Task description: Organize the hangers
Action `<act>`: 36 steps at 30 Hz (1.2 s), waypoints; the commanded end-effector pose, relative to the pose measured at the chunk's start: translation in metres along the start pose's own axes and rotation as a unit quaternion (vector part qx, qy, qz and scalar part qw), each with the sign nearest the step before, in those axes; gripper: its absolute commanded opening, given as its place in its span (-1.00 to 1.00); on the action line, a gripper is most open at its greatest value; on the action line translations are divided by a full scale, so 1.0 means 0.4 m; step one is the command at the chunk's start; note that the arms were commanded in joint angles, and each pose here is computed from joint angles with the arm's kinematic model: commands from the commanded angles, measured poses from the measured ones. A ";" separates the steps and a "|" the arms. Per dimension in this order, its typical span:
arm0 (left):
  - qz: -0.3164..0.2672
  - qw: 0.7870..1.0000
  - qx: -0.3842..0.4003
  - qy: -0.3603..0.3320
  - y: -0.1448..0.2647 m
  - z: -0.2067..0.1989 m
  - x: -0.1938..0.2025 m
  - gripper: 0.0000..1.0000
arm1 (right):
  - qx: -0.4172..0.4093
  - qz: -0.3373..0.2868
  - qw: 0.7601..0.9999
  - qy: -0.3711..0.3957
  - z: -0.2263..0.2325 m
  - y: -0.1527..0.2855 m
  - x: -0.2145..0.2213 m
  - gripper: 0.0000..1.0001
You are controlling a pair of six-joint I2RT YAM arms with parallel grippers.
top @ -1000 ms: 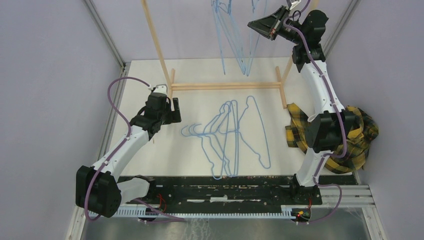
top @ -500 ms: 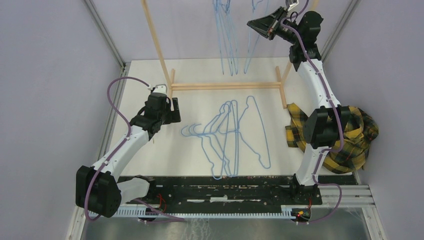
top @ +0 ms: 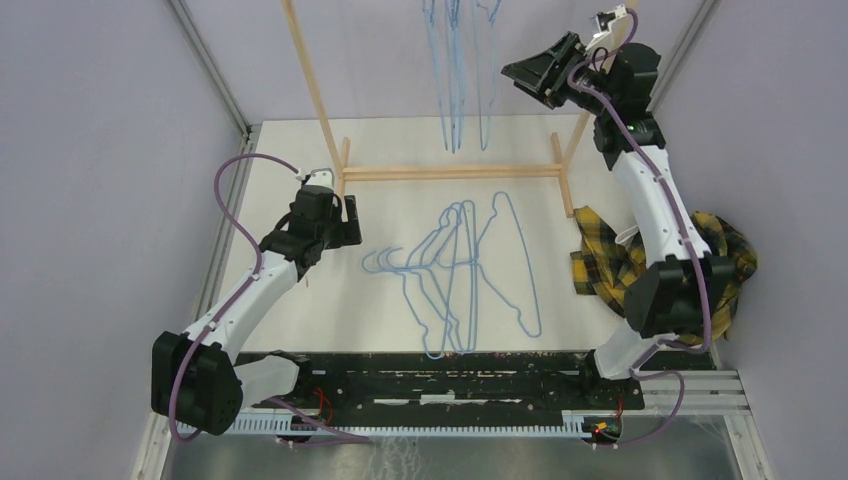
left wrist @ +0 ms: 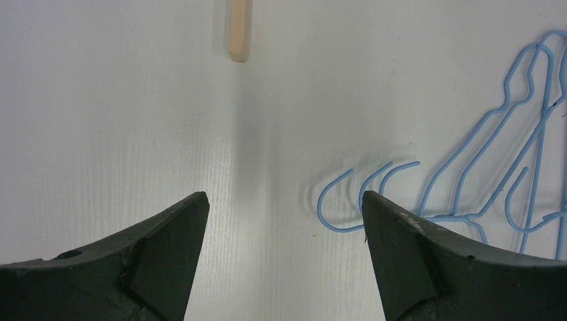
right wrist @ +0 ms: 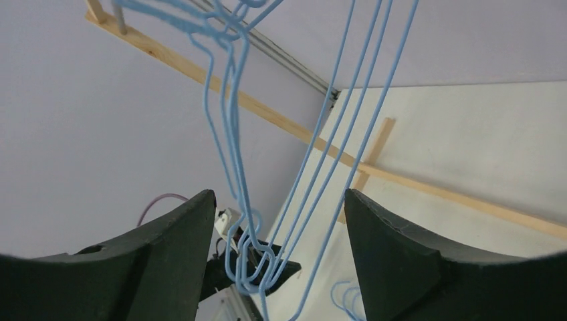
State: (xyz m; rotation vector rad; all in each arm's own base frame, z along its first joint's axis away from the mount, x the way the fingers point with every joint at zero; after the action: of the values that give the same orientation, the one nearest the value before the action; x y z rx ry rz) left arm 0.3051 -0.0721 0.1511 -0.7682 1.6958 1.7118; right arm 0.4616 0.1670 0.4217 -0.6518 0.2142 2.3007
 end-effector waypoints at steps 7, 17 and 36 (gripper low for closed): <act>-0.022 1.000 0.003 0.012 0.013 -0.004 -0.032 0.83 | 0.163 -0.096 0.964 0.186 0.066 0.275 0.056 0.58; -0.017 1.000 0.011 0.014 0.001 -0.015 -0.032 0.83 | 0.341 0.060 0.909 0.230 -0.207 0.370 0.403 0.42; -0.013 1.000 0.008 0.012 -0.004 -0.013 -0.026 0.84 | 0.399 0.325 0.833 0.204 -0.546 0.324 0.852 0.01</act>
State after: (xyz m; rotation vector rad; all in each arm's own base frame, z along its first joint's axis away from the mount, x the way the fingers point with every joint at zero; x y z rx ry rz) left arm 0.3055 -0.0732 0.1481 -0.7569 1.7040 1.7145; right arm 0.2344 0.1901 0.0566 -0.5807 1.7765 2.3266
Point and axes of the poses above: each gripper's point midway between its finger pads, its own y axis back along the fingers, its own z axis along the line the jaws close on, x = y × z, the point moved 2 cm from there along y, back along the fingers, and after that the axes turned 7 degrees about -y, right-handed, at the moved point
